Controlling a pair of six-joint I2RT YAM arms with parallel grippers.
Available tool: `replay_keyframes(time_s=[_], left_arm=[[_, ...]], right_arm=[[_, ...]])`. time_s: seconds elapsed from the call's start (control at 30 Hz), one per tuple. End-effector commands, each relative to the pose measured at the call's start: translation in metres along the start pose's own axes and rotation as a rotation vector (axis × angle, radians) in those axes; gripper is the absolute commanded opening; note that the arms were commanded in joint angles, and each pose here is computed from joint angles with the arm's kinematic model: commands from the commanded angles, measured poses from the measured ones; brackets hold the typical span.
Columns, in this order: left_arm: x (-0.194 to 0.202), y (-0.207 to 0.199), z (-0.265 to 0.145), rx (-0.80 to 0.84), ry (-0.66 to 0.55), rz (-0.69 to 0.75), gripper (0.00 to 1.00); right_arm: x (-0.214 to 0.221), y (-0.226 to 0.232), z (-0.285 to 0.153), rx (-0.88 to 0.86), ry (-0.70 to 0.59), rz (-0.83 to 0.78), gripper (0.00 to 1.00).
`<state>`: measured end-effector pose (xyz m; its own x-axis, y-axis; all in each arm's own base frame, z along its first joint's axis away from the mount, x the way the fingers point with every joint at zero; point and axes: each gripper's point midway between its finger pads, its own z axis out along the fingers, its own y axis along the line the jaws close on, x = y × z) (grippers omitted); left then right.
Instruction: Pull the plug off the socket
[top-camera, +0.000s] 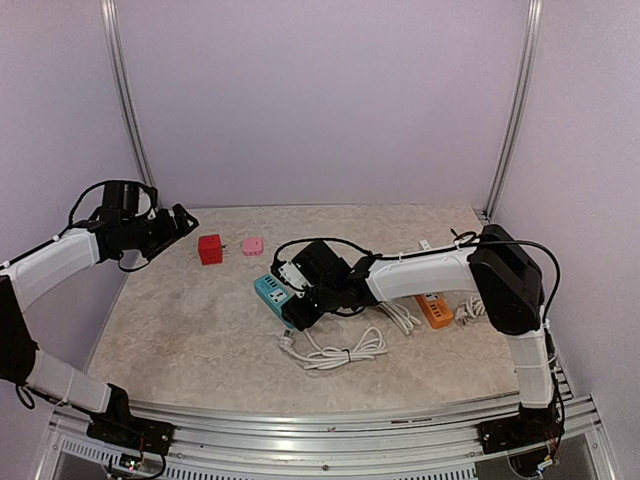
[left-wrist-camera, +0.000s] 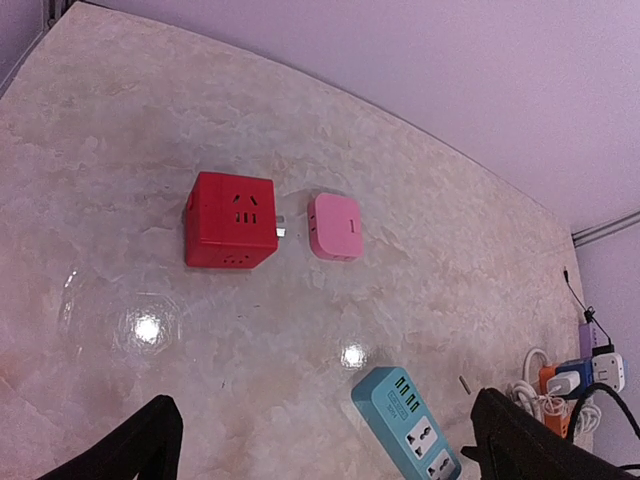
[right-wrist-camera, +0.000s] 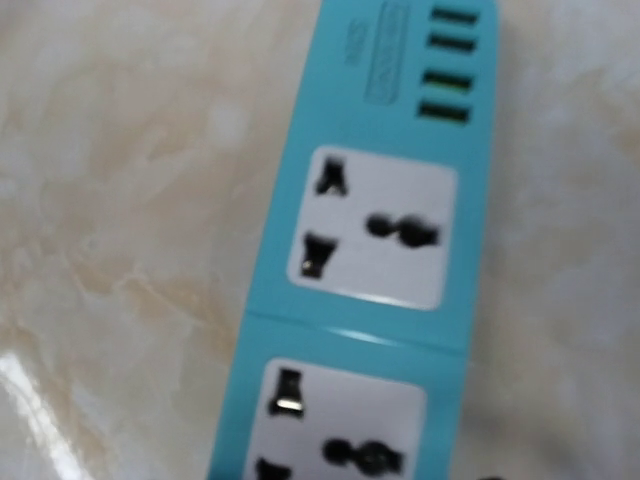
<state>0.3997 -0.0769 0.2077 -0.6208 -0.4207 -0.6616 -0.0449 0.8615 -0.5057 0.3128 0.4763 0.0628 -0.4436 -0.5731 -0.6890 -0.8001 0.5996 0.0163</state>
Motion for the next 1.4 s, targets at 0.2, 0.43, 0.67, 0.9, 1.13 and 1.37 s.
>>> replay_keyframes(time_s=[0.2,0.43,0.67,0.9,1.13,1.37], left_arm=[[0.0,-0.002,-0.008,0.007,-0.024,0.006,0.99],[0.001,-0.001,-0.009,0.006,-0.029,0.005,0.99],[0.001,-0.003,-0.012,0.018,-0.033,0.009,0.99],[0.002,-0.008,-0.016,0.04,-0.044,0.002,0.99],[0.004,-0.012,-0.018,0.051,-0.045,0.008,0.99],[0.009,-0.012,-0.014,0.062,-0.034,0.005,0.99]], right_arm=[[0.025,0.012,0.035,-0.021,0.126,0.016,0.63],[0.029,0.003,0.045,0.023,0.15,0.022,0.44],[-0.023,-0.006,-0.007,0.045,0.007,0.035,0.09],[-0.111,-0.035,-0.114,0.092,-0.254,0.048,0.0],[-0.173,-0.104,-0.209,0.18,-0.5,0.108,0.0],[-0.215,-0.202,-0.269,0.348,-0.706,0.185,0.0]])
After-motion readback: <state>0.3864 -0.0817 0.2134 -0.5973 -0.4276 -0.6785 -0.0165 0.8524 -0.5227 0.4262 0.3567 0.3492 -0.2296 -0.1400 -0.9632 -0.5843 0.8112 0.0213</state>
